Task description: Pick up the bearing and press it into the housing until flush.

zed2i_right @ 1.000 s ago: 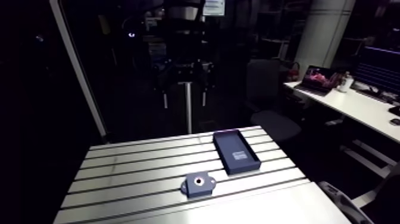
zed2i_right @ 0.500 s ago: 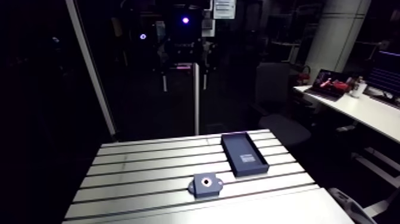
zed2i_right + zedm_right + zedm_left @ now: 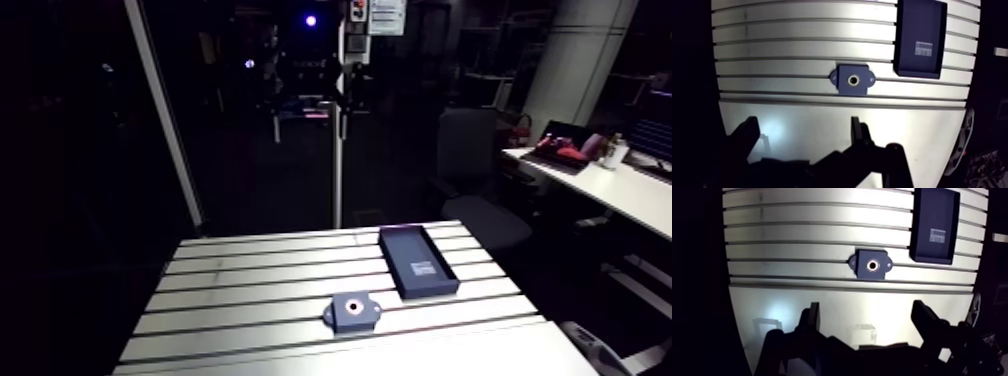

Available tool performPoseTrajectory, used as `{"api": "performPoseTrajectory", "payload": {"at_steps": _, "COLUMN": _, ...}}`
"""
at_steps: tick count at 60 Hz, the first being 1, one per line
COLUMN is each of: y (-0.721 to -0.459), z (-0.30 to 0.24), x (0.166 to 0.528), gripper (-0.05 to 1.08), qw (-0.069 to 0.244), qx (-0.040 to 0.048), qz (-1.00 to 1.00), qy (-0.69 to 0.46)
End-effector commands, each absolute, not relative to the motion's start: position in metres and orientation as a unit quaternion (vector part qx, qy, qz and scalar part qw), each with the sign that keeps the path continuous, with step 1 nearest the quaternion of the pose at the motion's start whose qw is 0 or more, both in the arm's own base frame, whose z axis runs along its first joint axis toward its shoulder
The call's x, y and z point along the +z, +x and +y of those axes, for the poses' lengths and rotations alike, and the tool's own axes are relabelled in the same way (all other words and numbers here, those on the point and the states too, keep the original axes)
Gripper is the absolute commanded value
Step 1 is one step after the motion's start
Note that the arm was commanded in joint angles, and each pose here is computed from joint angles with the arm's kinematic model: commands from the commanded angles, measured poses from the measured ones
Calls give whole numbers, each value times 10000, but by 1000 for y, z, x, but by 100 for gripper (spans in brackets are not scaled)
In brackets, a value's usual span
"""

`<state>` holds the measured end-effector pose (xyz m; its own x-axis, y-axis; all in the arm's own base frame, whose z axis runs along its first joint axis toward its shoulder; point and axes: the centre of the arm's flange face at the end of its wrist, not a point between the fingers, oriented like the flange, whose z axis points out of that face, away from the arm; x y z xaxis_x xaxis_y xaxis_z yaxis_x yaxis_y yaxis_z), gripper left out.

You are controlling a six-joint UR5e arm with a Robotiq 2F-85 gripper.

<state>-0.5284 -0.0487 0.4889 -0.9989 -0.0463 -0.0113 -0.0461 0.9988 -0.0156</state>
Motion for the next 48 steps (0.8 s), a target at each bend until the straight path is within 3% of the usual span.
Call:
{"api": "performPoseTrajectory", "payload": {"at_steps": 1, "y": -531, "z": -52, "x": 489, "gripper": 1, "qw": 51, "qx": -76, "qz": 9996, "qy": -256}}
{"api": "performPoseTrajectory", "payload": {"at_steps": 21, "y": -536, "z": -50, "x": 493, "gripper": 1, "qw": 25, "qx": 30, "qz": 9996, "qy": -266}}
{"api": "performPoseTrajectory", "payload": {"at_steps": 32, "y": -539, "z": -51, "x": 491, "gripper": 1, "qw": 40, "qx": -10, "qz": 9996, "qy": -272}}
{"api": "performPoseTrajectory", "payload": {"at_steps": 33, "y": -540, "z": -52, "x": 491, "gripper": 1, "qw": 24, "qx": -54, "qz": 9996, "qy": -277}}
{"api": "performPoseTrajectory", "payload": {"at_steps": 48, "y": -543, "z": -52, "x": 488, "gripper": 1, "qw": 40, "qx": -58, "qz": 9996, "qy": -280}}
